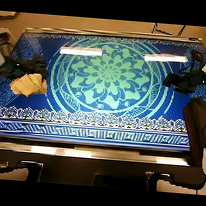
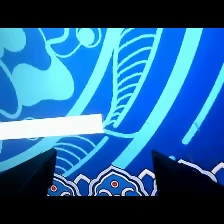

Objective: Fold the clothes and pants, and hang the long-sleeved shirts on hangers.

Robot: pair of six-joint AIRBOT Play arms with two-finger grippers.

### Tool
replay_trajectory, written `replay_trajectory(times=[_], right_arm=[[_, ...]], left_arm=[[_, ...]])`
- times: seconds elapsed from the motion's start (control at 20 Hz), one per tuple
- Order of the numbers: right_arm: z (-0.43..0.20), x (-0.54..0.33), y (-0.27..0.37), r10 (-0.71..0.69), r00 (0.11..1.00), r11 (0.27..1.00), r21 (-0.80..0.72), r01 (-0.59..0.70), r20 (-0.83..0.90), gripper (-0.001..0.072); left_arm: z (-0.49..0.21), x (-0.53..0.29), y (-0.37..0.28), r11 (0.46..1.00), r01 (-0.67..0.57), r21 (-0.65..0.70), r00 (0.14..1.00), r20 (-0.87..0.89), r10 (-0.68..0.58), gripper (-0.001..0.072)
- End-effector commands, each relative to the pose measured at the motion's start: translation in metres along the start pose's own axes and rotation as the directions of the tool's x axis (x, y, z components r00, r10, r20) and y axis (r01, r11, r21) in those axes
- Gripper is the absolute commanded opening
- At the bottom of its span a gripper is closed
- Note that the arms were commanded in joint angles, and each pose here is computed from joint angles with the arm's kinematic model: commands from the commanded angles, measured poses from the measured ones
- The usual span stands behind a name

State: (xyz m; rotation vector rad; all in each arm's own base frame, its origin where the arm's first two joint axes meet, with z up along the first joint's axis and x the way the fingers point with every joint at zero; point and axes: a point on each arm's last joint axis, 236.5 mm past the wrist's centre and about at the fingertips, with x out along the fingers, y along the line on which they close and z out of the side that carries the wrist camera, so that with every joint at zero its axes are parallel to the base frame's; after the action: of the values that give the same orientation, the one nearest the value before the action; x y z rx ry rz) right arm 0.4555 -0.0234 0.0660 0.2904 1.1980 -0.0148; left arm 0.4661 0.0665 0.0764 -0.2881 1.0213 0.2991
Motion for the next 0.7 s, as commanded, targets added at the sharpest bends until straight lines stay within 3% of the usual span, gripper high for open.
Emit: replay_trajectory(times=[0.0,0.1,0.2,0.3,0.45,0.5,0.55,0.6,0.65], right_arm=[[-0.008,0.006,-0.006,-0.024,0.999,0.999,-0.024,0.023,-0.029,0.0675],[-0.017,0.009,-0.007,-0.025,0.998,0.999,-0.031,0.023,-0.066,0.0675],[-0.023,0.008,-0.008,-0.026,0.996,0.999,-0.031,0.023,-0.091,0.0676],[-0.026,0.008,-0.008,-0.026,0.994,0.999,-0.029,0.023,-0.105,0.0676],[-0.033,0.007,-0.008,-0.027,0.991,1.000,-0.012,0.025,-0.133,0.0675],[-0.037,0.007,-0.008,-0.028,0.988,1.000,-0.006,0.027,-0.151,0.0675],[-0.043,0.006,-0.008,-0.028,0.984,1.000,-0.002,0.028,-0.175,0.0675],[-0.049,0.004,-0.008,-0.029,0.979,1.000,0.000,0.029,-0.202,0.0675],[-0.056,0.002,-0.009,-0.031,0.972,1.000,-0.002,0.031,-0.232,0.0674]], left_arm=[[-0.039,0.023,0.088,0.913,-0.029,-0.408,0.976,-0.210,-0.063,0.0709],[-0.056,0.050,0.104,0.836,0.016,-0.549,0.962,-0.221,-0.163,0.0710],[-0.058,0.077,0.101,0.797,0.088,-0.597,0.962,-0.156,-0.223,0.0710],[-0.052,0.100,0.083,0.776,0.184,-0.603,0.957,-0.072,-0.283,0.0709],[-0.036,0.117,0.041,0.791,0.336,-0.511,0.925,0.019,-0.380,0.0695],[-0.033,0.117,0.029,0.791,0.363,-0.492,0.916,0.034,-0.400,0.0527],[-0.031,0.115,0.019,0.785,0.379,-0.490,0.909,0.039,-0.415,0.0132],[-0.027,0.108,0.006,0.771,0.409,-0.488,0.896,0.052,-0.442,0.0019],[-0.018,0.094,-0.008,0.762,0.456,-0.460,0.877,0.083,-0.474,0.0020]])
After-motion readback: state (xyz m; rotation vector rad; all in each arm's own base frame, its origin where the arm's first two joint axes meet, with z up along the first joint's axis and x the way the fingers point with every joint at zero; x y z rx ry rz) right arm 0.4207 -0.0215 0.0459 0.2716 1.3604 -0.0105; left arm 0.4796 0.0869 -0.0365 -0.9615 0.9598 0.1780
